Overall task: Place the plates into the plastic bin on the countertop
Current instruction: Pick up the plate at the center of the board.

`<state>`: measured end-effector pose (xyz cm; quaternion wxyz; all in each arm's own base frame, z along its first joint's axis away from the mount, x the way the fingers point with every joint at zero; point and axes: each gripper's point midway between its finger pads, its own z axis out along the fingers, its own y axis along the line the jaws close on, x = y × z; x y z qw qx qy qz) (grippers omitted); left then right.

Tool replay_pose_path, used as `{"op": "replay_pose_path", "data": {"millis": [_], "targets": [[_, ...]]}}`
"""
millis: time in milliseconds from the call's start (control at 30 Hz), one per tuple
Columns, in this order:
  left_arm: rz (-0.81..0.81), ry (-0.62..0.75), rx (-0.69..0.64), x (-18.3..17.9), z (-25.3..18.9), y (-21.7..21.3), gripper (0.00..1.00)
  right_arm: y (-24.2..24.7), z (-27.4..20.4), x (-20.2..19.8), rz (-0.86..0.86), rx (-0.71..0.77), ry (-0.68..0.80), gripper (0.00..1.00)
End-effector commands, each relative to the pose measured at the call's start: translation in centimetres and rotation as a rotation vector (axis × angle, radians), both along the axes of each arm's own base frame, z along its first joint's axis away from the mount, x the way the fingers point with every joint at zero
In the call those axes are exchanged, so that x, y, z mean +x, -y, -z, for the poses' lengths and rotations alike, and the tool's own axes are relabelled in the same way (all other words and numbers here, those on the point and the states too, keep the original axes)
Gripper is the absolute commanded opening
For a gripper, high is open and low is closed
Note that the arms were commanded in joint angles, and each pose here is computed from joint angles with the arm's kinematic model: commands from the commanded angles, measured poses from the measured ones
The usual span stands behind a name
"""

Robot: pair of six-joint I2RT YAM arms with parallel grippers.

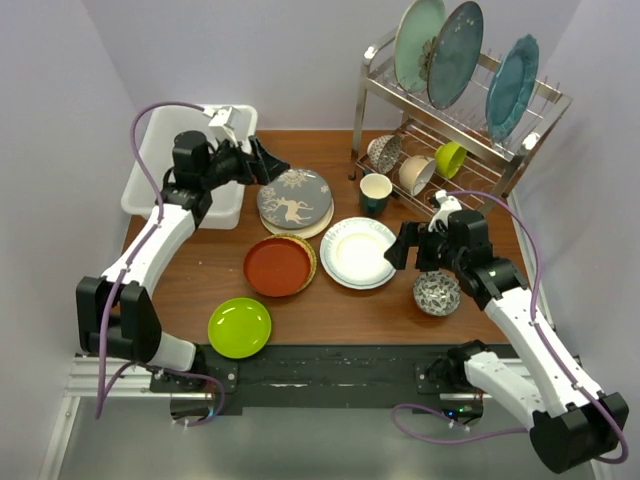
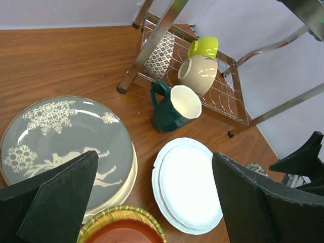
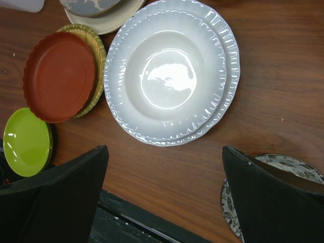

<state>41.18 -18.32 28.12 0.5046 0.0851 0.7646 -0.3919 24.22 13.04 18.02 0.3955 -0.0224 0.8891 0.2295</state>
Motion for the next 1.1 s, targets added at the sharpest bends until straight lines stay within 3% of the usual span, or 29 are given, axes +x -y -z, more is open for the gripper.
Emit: {"op": "replay_pose_path", "data": {"millis": [0, 67, 100, 200, 333, 567, 733, 1067], "targets": [[-0.099, 0.016, -0.053, -0.3, -2.0, -1.6, 1.00, -0.7, -1.0, -0.1, -0.041, 0.020, 0.020, 0.99], [-0.125, -0.029, -0.076, -0.6, -0.9, -3.1, 1.00, -0.7, -1.0, -0.1, -0.042, 0.019, 0.019, 0.99], [-0.014, -0.005, -0.089, -1.7, -1.1, -2.4, 1.00, -0.7, -1.1, -0.1, -0.046, 0.019, 0.020, 0.99], [0.100, -0.050, -0.147, -3.5, 0.5, -2.3, 1.00, -1.2, -0.9, -0.3, -0.071, 0.037, 0.009, 0.99], [0.146, -0.130, -0.174, -5.5, 3.2, -1.9, 1.00, -2.1, -0.1, -0.6, -0.106, 0.066, -0.032, 0.99], [0.111, -0.122, -0.100, -7.1, 3.8, -2.3, 1.00, -2.8, 2.0, 0.0, -0.109, 0.081, -0.114, 0.99], [0.072, -0.191, -0.003, -7.3, 4.8, -1.8, 1.00, -3.7, 4.6, 0.5, -0.124, 0.095, -0.211, 0.99], [-0.021, -0.302, 0.111, -6.1, 8.0, -0.6, 0.97, -5.8, 2.7, 3.9, -0.144, 0.118, -0.180, 0.98]]}}
